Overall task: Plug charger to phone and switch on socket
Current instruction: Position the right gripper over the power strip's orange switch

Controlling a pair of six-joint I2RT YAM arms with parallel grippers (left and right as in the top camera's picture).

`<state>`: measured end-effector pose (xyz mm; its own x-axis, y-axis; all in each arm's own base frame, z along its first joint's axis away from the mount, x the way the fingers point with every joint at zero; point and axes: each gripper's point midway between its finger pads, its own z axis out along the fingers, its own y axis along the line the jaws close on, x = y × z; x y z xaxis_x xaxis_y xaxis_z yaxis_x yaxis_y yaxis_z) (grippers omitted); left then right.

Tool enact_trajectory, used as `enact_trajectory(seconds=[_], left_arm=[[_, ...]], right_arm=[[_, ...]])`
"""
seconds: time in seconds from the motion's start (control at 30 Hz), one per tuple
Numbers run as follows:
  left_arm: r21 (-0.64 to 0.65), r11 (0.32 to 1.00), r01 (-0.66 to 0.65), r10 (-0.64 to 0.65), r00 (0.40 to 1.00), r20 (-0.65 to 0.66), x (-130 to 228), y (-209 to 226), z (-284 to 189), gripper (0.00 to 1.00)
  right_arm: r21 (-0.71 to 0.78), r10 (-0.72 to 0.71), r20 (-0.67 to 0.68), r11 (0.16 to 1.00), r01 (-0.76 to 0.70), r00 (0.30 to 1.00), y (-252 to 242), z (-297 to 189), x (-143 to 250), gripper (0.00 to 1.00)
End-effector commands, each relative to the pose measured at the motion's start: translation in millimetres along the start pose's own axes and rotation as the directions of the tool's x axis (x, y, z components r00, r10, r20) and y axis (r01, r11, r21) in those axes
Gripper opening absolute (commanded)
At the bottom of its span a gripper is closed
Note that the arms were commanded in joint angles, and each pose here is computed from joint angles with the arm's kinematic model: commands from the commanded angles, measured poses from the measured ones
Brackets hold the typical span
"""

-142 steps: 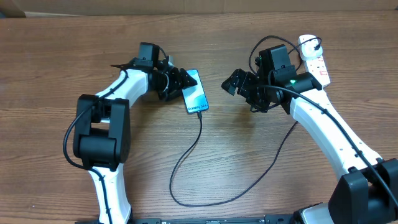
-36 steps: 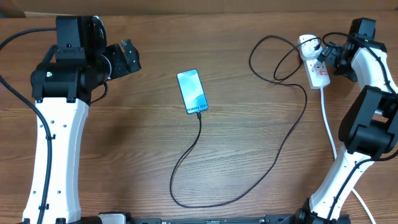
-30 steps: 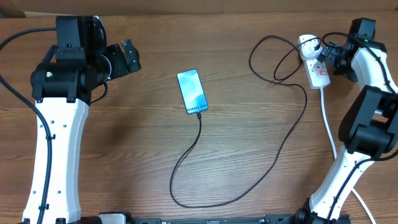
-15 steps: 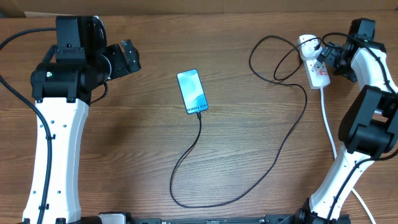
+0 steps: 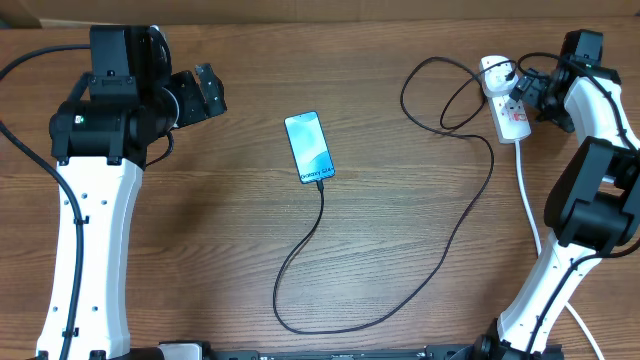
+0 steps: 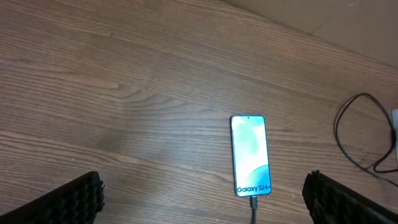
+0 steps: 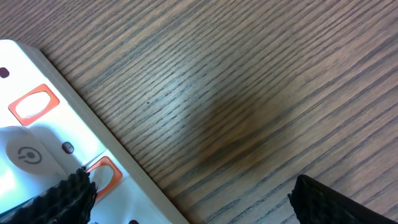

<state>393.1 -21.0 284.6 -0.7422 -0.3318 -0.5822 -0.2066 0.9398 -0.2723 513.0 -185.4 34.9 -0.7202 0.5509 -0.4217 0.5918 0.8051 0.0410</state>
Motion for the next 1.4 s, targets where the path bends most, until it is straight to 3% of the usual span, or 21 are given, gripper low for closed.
enact_trajectory(seconds=[0.0,0.63,1.37], left_arm=[[-0.015,1.000,-0.023,0.023,1.000,-0.002,1,2,2,0.99],[-0.015,1.000,-0.023,0.023,1.000,-0.002,1,2,2,0.99],[-0.015,1.000,-0.023,0.023,1.000,-0.002,1,2,2,1.00]], right_arm=[[0.022,0.006,0.000,1.000,-0.006,1.000,-5,6,0,1.00],[0.032,0.002,-0.047,0.999,0.000,0.999,-7,24,14,1.00],[-0.096,-0.075,-0.099,0.993,0.065,0.992,13,22,25,1.00]])
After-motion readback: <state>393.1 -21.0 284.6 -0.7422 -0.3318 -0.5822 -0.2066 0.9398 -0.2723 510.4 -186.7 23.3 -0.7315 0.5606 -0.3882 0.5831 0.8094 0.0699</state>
